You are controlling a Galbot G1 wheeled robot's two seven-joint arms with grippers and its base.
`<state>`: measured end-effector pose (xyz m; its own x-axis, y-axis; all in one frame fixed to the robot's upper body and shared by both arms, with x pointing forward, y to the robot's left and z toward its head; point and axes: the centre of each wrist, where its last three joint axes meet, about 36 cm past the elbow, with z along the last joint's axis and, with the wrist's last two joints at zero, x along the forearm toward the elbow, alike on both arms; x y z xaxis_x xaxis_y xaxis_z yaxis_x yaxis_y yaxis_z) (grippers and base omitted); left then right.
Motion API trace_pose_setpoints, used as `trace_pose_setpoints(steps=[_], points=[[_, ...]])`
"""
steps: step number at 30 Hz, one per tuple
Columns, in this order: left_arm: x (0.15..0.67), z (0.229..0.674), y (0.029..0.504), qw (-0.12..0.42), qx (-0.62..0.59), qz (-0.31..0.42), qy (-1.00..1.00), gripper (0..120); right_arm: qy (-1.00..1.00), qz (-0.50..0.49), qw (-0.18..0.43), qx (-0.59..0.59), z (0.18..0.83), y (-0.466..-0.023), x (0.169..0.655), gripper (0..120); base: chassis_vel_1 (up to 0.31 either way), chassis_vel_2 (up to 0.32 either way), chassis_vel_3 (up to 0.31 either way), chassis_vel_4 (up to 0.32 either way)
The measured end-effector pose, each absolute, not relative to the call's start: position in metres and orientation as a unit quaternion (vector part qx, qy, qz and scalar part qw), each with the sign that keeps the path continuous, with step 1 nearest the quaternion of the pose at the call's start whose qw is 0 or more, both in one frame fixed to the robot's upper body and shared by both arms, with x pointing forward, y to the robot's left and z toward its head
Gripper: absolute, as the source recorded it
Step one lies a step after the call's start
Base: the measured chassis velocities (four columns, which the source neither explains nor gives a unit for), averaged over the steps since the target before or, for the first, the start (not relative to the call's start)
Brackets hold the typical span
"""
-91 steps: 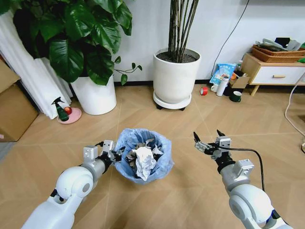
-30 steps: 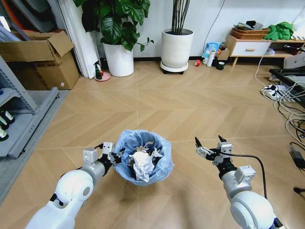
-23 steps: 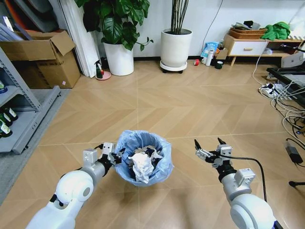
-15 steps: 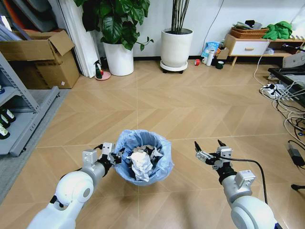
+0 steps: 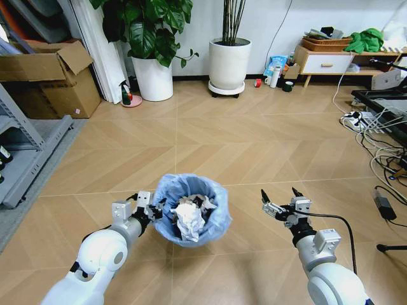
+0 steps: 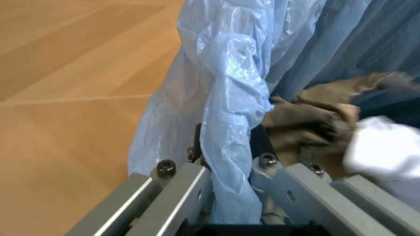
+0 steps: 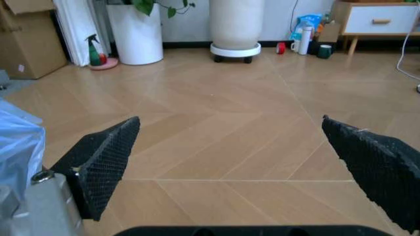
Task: Pick up the trash bin and place the garbage on the floor into it.
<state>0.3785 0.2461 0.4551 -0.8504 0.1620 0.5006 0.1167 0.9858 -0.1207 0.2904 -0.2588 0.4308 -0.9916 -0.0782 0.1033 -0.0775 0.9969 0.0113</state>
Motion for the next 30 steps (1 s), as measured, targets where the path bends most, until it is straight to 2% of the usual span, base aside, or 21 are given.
trace_pose_setpoints(steps=[12,30], points=[[0.373,0.433,0.274,0.309,0.109,0.055,-0.943,0,-0.999,-0.01,0.045,0.029,0.428,-0.257,0.294,100,0.0,0.0,0.0,0.0],[0.387,0.409,0.282,0.349,0.147,0.093,-0.921,0,-0.999,-0.011,0.034,0.018,0.434,-0.259,0.29,100,0.0,0.0,0.0,0.0]])
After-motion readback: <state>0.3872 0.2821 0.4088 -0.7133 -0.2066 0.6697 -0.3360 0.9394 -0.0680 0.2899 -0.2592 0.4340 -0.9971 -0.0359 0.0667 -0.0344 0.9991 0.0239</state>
